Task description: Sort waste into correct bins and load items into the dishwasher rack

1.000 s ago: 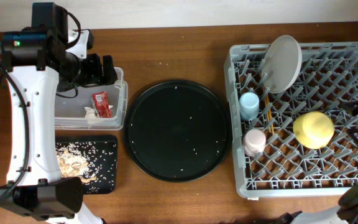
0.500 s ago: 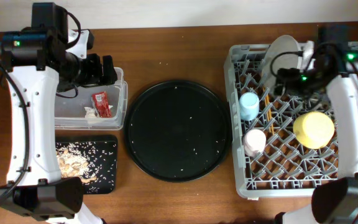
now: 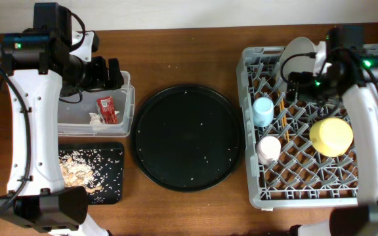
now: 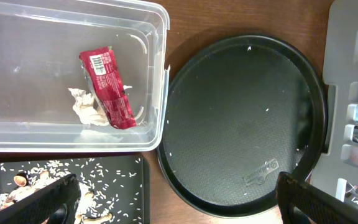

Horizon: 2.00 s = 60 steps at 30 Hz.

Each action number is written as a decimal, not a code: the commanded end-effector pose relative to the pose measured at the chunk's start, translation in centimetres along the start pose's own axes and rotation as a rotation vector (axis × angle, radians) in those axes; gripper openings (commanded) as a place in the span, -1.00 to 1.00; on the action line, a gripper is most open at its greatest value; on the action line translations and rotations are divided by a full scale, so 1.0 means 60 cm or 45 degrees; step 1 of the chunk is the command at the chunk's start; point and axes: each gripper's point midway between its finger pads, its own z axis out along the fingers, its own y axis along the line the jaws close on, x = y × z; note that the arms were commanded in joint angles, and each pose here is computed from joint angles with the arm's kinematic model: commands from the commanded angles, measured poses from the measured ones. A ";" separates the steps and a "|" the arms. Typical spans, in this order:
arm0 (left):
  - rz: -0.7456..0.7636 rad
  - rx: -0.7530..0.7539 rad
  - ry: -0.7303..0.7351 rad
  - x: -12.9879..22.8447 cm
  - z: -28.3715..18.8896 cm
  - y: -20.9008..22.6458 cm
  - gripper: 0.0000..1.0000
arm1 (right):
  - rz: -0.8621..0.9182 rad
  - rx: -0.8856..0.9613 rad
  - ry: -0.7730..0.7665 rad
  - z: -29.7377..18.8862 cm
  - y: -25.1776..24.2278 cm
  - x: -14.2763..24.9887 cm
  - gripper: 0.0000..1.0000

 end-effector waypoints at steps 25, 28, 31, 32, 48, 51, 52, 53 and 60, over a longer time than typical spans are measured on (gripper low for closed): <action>0.004 -0.010 -0.004 -0.001 -0.001 0.004 0.99 | -0.060 -0.220 -1.487 -0.447 -0.027 0.337 0.97; 0.004 -0.010 -0.004 -0.001 -0.001 0.004 0.99 | -0.059 -0.239 -1.590 -0.383 -0.018 0.303 0.97; 0.004 -0.010 -0.004 -0.001 -0.001 0.004 0.99 | -0.032 -0.331 -1.694 -0.317 0.006 0.237 0.96; 0.004 -0.010 -0.005 -0.002 -0.001 0.004 0.99 | -0.012 -0.353 -1.739 -0.301 0.009 0.219 0.96; 0.004 -0.010 -0.004 -0.001 -0.001 0.004 0.99 | 0.141 -0.345 -1.635 -0.039 0.004 0.192 0.96; 0.004 -0.010 -0.004 -0.001 -0.001 0.004 0.99 | 0.134 -0.325 -1.537 0.000 0.004 0.202 0.96; 0.004 -0.010 -0.004 -0.001 -0.001 0.004 0.99 | 0.120 -0.303 -1.478 0.019 0.003 0.209 0.96; 0.004 -0.010 -0.004 -0.001 -0.001 0.004 0.99 | 0.066 -0.255 -1.398 0.045 0.002 0.221 0.96; 0.004 -0.010 -0.004 -0.001 -0.001 0.004 0.99 | -0.185 -0.170 -1.384 0.053 0.017 0.228 0.96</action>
